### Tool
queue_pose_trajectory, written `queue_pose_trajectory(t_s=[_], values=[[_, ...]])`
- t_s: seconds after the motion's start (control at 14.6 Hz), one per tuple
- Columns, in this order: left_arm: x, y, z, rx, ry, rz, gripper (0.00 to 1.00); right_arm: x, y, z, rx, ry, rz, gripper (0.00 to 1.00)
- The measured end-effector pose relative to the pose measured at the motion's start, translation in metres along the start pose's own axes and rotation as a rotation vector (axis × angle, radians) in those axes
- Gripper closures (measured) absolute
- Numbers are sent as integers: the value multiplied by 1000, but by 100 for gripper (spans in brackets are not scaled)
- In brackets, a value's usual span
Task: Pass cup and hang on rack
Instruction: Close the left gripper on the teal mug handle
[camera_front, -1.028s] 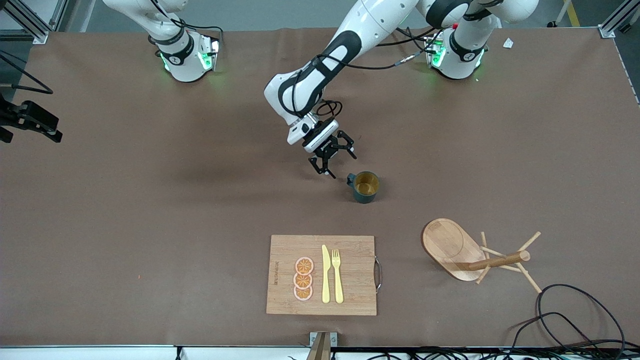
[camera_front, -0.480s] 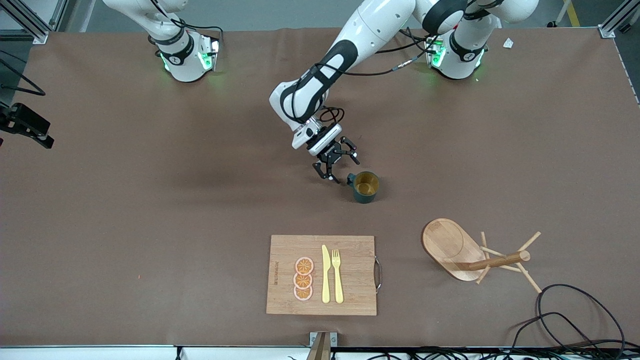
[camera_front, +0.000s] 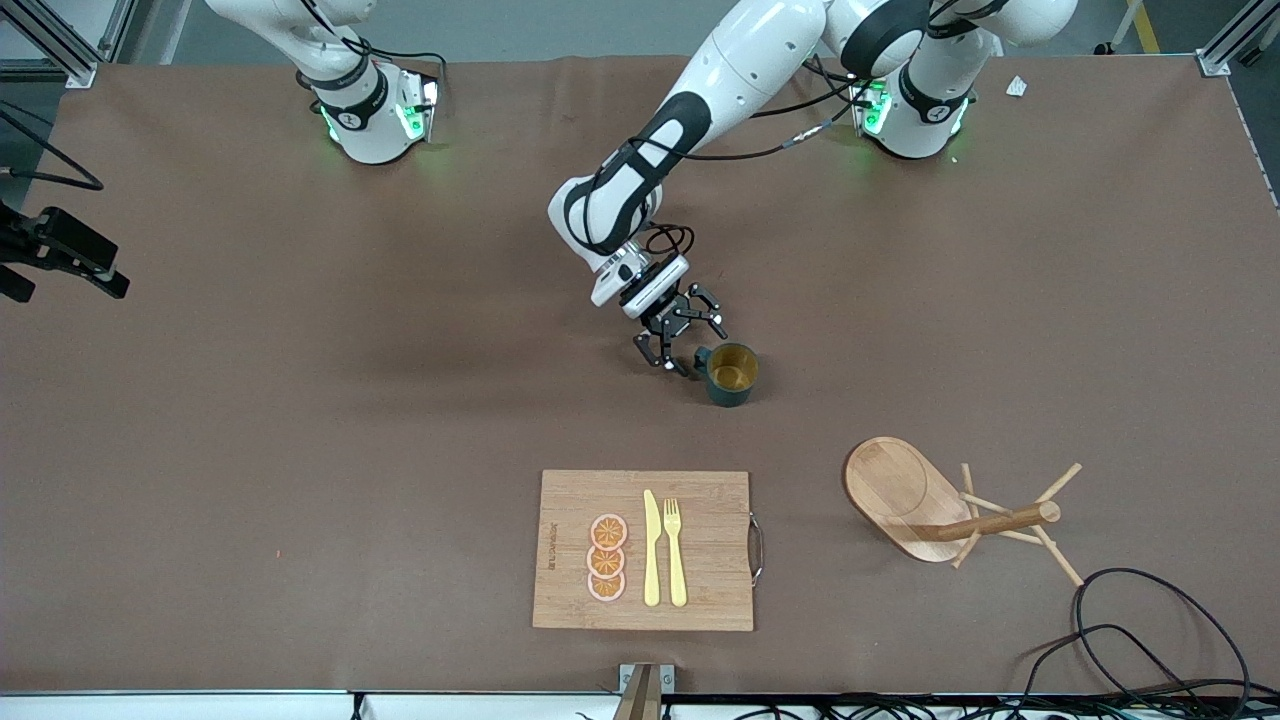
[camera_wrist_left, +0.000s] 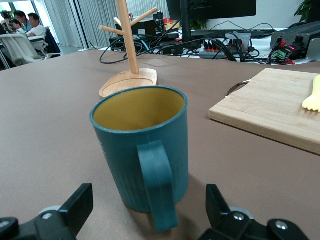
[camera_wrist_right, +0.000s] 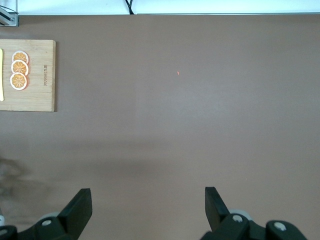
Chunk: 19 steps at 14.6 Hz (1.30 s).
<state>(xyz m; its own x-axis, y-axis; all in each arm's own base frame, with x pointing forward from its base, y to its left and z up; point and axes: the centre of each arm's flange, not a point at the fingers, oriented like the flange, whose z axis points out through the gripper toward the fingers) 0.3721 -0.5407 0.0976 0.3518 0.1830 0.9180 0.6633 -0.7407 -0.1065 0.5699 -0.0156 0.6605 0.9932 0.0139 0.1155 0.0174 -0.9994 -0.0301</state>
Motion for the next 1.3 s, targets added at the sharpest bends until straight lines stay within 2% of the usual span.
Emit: queue_pose_trajectory(t_s=[0.75,1.03,1.1,1.3], values=[[10,7,26,23,47,-21,2,0,9,0,-2,1,16,0],[16,14,14,5,36,-42,9,0,9,0,-2,1,17,0],[15,14,10,-1,34,-42,14,0,9,0,-2,1,18,0],[10,13,1,-15,36,-34,17,0,10,0,-2,1,19,0]])
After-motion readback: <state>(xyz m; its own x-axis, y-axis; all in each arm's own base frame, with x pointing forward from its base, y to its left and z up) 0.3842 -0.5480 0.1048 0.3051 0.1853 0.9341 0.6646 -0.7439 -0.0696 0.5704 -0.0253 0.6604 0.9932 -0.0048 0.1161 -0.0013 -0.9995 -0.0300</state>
